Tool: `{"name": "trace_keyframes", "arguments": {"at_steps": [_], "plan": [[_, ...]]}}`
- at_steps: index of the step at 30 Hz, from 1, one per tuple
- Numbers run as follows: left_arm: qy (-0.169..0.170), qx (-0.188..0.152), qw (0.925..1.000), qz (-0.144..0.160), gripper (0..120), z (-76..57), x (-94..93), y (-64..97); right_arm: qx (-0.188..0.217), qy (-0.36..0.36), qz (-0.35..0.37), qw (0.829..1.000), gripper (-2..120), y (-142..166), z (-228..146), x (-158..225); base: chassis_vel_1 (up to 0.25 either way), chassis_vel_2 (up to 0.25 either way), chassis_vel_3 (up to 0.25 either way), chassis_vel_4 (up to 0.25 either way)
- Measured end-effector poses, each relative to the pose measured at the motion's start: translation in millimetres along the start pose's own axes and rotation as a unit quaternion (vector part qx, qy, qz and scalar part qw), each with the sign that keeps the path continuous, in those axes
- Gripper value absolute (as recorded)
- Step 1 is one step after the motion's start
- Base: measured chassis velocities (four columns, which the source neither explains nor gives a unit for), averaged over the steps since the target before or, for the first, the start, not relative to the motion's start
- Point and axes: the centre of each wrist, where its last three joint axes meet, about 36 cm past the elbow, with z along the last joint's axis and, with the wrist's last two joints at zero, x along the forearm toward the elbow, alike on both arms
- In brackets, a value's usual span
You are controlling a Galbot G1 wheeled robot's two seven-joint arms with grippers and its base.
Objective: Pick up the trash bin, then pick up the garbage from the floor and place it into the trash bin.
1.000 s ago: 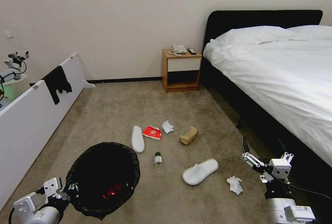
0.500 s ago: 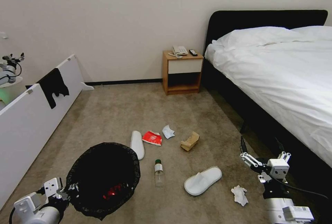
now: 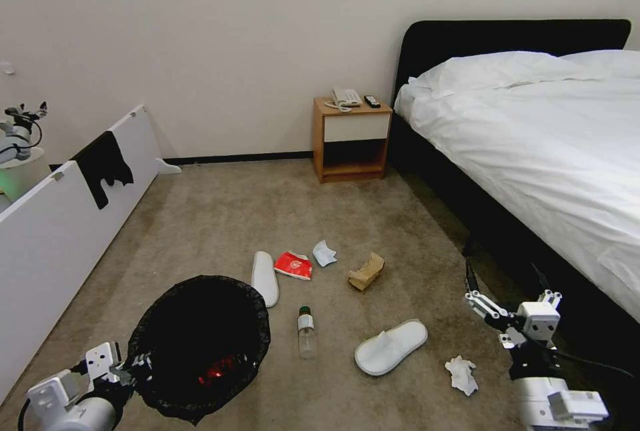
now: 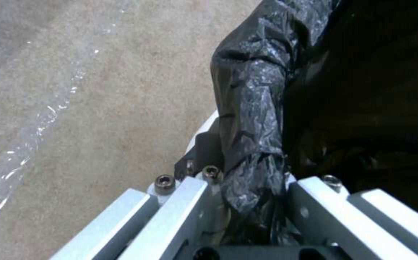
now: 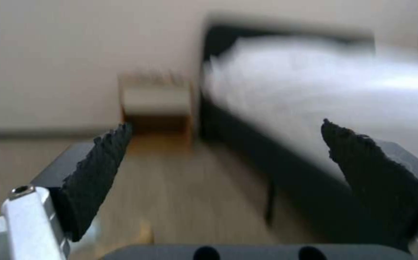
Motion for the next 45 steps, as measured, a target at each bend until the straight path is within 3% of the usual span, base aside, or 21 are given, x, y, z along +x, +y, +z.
{"name": "trace_keyframes", "arguments": {"at_steps": [1, 3, 6, 7, 9, 10, 15, 24, 45], "plan": [[0.002, 0.0, 1.0, -0.001, 1, 0.4, -1.5, 1.4, -0.011, 0.05, 0.013, 0.999, 100, -3, -6, 0, 0.0, 0.0, 0.0, 0.0], [0.002, 0.0, 1.0, -0.002, 1, 0.5, -2.1, 1.8, -0.014, 0.068, 0.018, 0.997, 100, -4, -8, 0, 0.0, 0.0, 0.0, 0.0], [0.005, 0.001, 1.0, -0.004, 1, 1.3, -6.3, 4.5, -0.018, 0.223, 0.026, 0.974, 100, -4, -24, -1, 0.0, 0.0, 0.0, 0.0], [0.005, 0.001, 1.0, -0.004, 1, 1.3, -6.3, 4.5, -0.018, 0.223, 0.026, 0.974, 100, -4, -24, -1, 0.0, 0.0, 0.0, 0.0], [0.007, 0.0, 1.0, -0.004, 1, 1.7, -7.5, 5.6, -0.025, 0.292, 0.017, 0.956, 100, 1, -30, -3, 0.0, 0.0, 0.0, 0.0], [0.007, 0.0, 1.0, -0.004, 1, 1.7, -7.5, 5.6, -0.025, 0.292, 0.017, 0.956, 100, 1, -30, -3, 0.0, 0.0, 0.0, 0.0], [0.008, 0.0, 1.0, -0.005, 1, 2.3, -9.7, 6.8, -0.016, 0.388, -0.003, 0.922, 100, 2, -30, -13, 0.0, 0.0, 0.0, 0.0], [0.013, 0.004, 0.9999, -0.006, 1, 4.9, -14.1, 8.3, -0.001, 0.459, 0.0, 0.889, 100, -8, -7, -29, 0.0, 0.0, 0.0, 0.0], [0.018, 0.011, 0.9997, -0.009, 1, 11.0, -16.9, 9.3, -0.007, 0.527, 0.046, 0.848, 100, -41, 103, -84, 0.0, 0.0, 0.0, 0.0]]}}
